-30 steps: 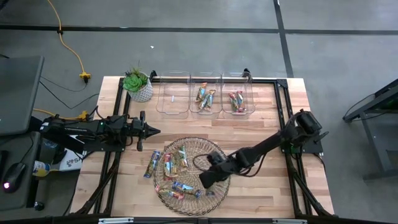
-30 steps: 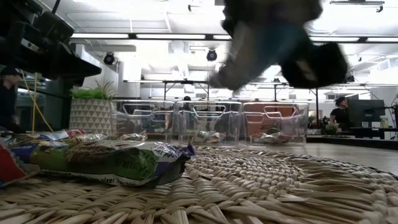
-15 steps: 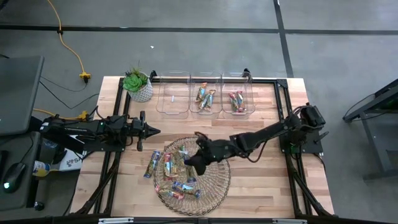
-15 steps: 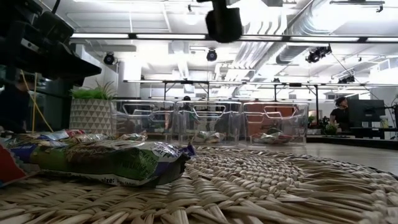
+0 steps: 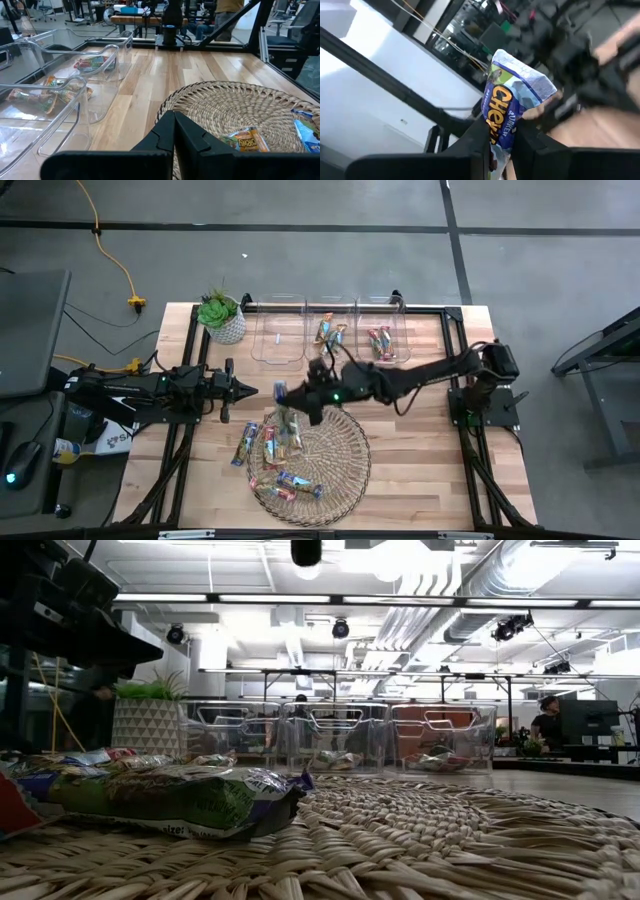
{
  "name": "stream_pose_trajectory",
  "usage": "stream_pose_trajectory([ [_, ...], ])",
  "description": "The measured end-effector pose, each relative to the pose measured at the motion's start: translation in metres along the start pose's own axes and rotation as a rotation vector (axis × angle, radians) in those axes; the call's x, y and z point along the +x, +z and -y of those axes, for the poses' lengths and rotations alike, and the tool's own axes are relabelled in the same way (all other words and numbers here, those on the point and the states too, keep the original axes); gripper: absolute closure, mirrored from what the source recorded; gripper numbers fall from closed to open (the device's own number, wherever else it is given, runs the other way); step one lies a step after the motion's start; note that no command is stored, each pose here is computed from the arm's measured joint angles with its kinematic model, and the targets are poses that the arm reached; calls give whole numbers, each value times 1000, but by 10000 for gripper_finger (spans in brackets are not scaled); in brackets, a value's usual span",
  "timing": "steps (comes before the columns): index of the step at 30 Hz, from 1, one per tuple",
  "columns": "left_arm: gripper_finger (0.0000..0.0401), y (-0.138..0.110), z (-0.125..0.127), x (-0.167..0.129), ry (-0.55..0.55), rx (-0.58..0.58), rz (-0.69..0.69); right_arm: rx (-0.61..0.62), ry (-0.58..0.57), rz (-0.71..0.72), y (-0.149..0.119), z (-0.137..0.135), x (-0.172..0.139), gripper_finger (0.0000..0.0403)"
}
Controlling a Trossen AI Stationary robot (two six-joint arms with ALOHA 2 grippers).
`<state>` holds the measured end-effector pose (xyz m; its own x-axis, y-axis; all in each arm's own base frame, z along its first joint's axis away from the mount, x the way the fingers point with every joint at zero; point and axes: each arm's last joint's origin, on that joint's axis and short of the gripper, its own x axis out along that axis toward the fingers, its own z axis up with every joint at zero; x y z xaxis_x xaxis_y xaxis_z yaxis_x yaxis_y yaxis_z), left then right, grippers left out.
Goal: Pick and place Granola Bars by type
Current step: Put the blue granola bar into the left transparent bin
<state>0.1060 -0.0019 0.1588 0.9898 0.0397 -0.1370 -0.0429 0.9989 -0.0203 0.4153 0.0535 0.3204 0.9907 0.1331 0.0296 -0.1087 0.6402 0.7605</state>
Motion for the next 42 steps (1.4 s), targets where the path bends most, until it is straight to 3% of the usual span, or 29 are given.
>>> stream_pose_trajectory([
  [11, 400, 0, 0, 0, 0, 0, 0, -296, -186, 135, 108, -11, -2, 359],
  [15, 400, 0, 0, 0, 0, 0, 0, -326, -268, 205, 138, 9, -6, 359],
  [19, 400, 0, 0, 0, 0, 0, 0, -309, -362, 229, 156, 47, -6, 359],
  [28, 400, 0, 0, 0, 0, 0, 0, -156, -316, 248, 162, 133, 15, 359],
  [36, 400, 0, 0, 0, 0, 0, 0, -63, -400, 209, 141, 198, 30, 359],
  [42, 400, 0, 0, 0, 0, 0, 0, -15, -459, 166, 124, 230, 36, 359],
])
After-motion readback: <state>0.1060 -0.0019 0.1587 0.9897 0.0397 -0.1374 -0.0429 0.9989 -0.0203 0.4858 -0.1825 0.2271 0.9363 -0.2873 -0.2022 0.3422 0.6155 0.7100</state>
